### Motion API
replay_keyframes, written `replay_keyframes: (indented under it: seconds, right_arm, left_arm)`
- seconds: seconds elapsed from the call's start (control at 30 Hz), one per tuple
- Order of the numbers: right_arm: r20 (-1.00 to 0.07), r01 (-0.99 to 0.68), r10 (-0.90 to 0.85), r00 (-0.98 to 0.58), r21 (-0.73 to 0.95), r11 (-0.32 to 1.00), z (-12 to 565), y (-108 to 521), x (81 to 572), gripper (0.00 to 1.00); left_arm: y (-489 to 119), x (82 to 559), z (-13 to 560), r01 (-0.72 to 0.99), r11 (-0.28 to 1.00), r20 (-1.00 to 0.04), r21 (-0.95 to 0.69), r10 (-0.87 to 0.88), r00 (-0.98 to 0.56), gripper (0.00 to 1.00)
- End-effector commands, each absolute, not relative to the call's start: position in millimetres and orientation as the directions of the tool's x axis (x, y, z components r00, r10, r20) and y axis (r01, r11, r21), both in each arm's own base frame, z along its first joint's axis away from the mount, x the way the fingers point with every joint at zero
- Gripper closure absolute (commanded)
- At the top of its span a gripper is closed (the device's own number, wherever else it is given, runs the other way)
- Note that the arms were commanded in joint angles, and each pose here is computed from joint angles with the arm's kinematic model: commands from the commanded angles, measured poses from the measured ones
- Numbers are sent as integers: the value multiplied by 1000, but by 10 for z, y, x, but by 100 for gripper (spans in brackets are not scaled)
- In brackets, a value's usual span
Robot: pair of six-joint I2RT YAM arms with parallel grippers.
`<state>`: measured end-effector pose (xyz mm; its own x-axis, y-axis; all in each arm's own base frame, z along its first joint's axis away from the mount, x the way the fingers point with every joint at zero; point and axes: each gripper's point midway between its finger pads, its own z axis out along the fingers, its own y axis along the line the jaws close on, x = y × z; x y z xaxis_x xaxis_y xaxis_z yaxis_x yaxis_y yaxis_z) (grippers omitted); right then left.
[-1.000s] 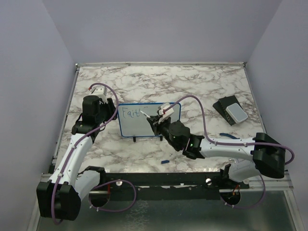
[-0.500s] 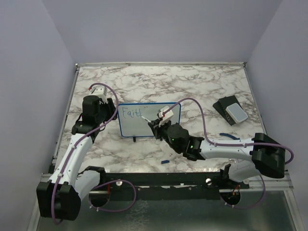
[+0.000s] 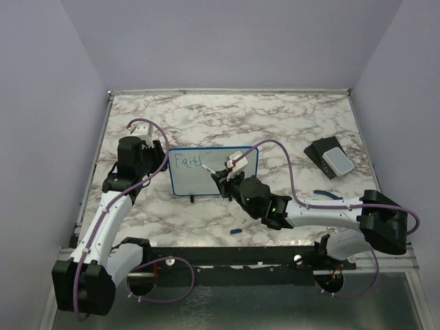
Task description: Write a sentence on the whiteboard
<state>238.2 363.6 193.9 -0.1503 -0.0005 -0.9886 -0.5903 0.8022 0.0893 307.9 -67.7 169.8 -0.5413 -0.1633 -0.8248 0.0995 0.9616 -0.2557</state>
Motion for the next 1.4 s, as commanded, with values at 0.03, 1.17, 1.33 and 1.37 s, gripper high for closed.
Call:
replay_keyframes:
  seconds: [0.03, 1.17, 1.33, 1.37]
  right_arm:
    - [-994, -555, 46, -98, 93, 826, 2148, 3591, 2457, 99]
    - [-984, -519, 4, -176, 96, 850, 1814, 3429, 2409, 99]
    - [-982, -519, -3, -190, 97, 849, 1762, 3408, 2389, 99]
    - [-982, -519, -3, -191, 99, 849, 1762, 3406, 2386, 99]
  left_arm:
    - [-748, 3045, 1722, 134, 952, -829, -275, -165, -534, 53]
    - [-752, 3049, 1734, 137, 951, -830, -276, -165, -532, 53]
    - [-751, 3050, 1734, 137, 952, -831, -275, -164, -531, 53]
    - [-753, 3047, 1732, 137, 951, -830, -275, -163, -533, 53]
